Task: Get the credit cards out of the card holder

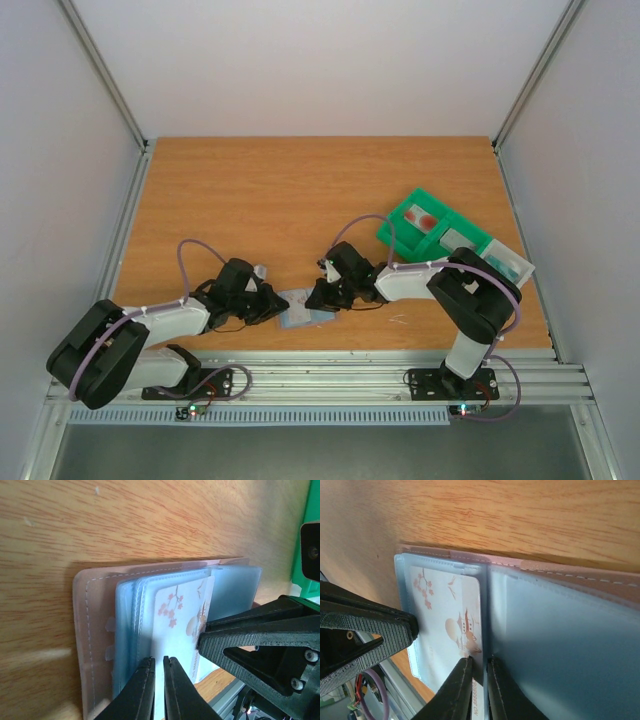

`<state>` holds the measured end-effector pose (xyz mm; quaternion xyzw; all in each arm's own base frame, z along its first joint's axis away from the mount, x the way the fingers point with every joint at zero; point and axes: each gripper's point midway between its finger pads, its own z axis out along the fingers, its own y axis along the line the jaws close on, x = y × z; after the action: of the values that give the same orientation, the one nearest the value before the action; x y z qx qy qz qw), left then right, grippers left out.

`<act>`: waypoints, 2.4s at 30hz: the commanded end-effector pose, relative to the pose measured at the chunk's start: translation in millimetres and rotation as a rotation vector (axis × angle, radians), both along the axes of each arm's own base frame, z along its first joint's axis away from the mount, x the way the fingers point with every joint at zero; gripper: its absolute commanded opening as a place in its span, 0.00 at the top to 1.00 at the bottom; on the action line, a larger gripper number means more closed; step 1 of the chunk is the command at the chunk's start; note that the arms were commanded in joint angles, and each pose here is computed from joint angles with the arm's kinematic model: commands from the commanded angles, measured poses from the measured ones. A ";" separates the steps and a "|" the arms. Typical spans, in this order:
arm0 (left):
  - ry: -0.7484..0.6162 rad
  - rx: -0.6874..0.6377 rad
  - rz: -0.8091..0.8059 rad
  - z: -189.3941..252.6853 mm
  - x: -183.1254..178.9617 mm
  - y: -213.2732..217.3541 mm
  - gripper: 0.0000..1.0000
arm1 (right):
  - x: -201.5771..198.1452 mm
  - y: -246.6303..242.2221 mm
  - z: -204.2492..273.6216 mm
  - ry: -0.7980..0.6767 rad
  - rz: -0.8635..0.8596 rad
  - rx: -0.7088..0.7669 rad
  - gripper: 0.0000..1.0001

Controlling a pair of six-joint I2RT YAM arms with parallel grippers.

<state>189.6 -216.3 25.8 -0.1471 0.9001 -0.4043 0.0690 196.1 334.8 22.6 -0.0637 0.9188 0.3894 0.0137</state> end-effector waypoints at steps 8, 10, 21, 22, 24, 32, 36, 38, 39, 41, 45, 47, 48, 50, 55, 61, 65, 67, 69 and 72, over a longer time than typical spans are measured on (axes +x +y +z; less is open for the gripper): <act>0.013 0.083 0.008 -18.5 -2.1 11.4 0.91 | 0.9 -10.8 -2.2 -0.019 -0.027 -0.015 0.99; 0.017 0.090 0.005 -19.4 -2.8 12.1 0.91 | 3.2 -16.5 0.1 -0.032 -0.043 -0.024 0.99; -0.007 0.119 0.029 -19.2 0.2 18.4 0.91 | 9.4 -25.3 14.8 -0.071 -0.058 -0.014 0.99; -0.014 0.116 0.027 -17.4 1.2 17.5 0.91 | 11.5 -24.4 18.0 -0.083 -0.060 -0.010 0.99; -0.015 0.107 0.027 -15.5 1.6 16.3 0.91 | 10.9 -30.0 17.9 -0.086 -0.066 -0.037 0.99; -0.015 0.047 0.031 -0.1 3.1 8.5 0.85 | 7.8 -37.2 23.7 -0.104 -0.065 -0.040 0.99; -0.038 -0.016 0.034 23.2 9.4 -0.8 0.70 | 7.9 -35.8 34.8 -0.110 -0.076 -0.012 0.99; -0.053 -0.034 0.036 35.0 12.5 -3.1 0.64 | 7.1 -38.0 40.4 -0.117 -0.081 -0.012 0.99; -0.065 -0.043 0.035 41.8 13.5 -4.2 0.60 | 7.1 -38.6 44.2 -0.122 -0.084 -0.007 0.99; -0.067 -0.044 0.040 49.4 12.7 -3.0 0.53 | 6.3 -37.8 53.8 -0.134 -0.084 0.015 0.99; -0.085 -0.084 0.072 67.7 12.6 -1.7 0.43 | 3.9 -31.9 74.6 -0.140 -0.071 0.077 0.99; -0.110 -0.125 0.083 82.4 13.8 -3.3 0.37 | 2.8 -30.6 85.7 -0.145 -0.073 0.107 0.99; -0.120 -0.140 0.085 88.1 14.4 -4.3 0.34 | 2.3 -29.3 91.9 -0.148 -0.073 0.124 0.99; -0.144 -0.169 0.093 98.2 15.3 -4.9 0.30 | 0.7 -26.1 106.4 -0.149 -0.071 0.167 0.99; -0.211 -0.272 0.113 113.6 16.6 -7.1 0.28 | -1.2 -18.8 138.6 -0.147 -0.084 0.279 0.99; -0.253 -0.394 0.097 131.8 14.7 -14.5 0.36 | -1.8 -13.8 166.9 -0.146 -0.105 0.389 0.99; -0.289 -0.446 0.093 143.7 15.2 -16.4 0.48 | -3.0 -11.7 173.4 -0.129 -0.112 0.432 0.99; -0.312 -0.477 0.084 152.6 15.0 -18.2 0.56 | -3.1 -11.5 174.7 -0.128 -0.112 0.439 0.99; -0.325 -0.492 0.081 158.1 15.2 -18.8 0.68 | -3.7 -11.7 175.0 -0.126 -0.112 0.441 0.99; -0.341 -0.506 0.079 162.9 15.1 -18.8 0.85 | -5.0 -10.8 174.0 -0.121 -0.103 0.446 0.99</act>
<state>203.9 -231.0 157.5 -0.1578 0.7745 -0.5904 0.1631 193.0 322.5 184.3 -0.0302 0.8252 0.5549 0.1010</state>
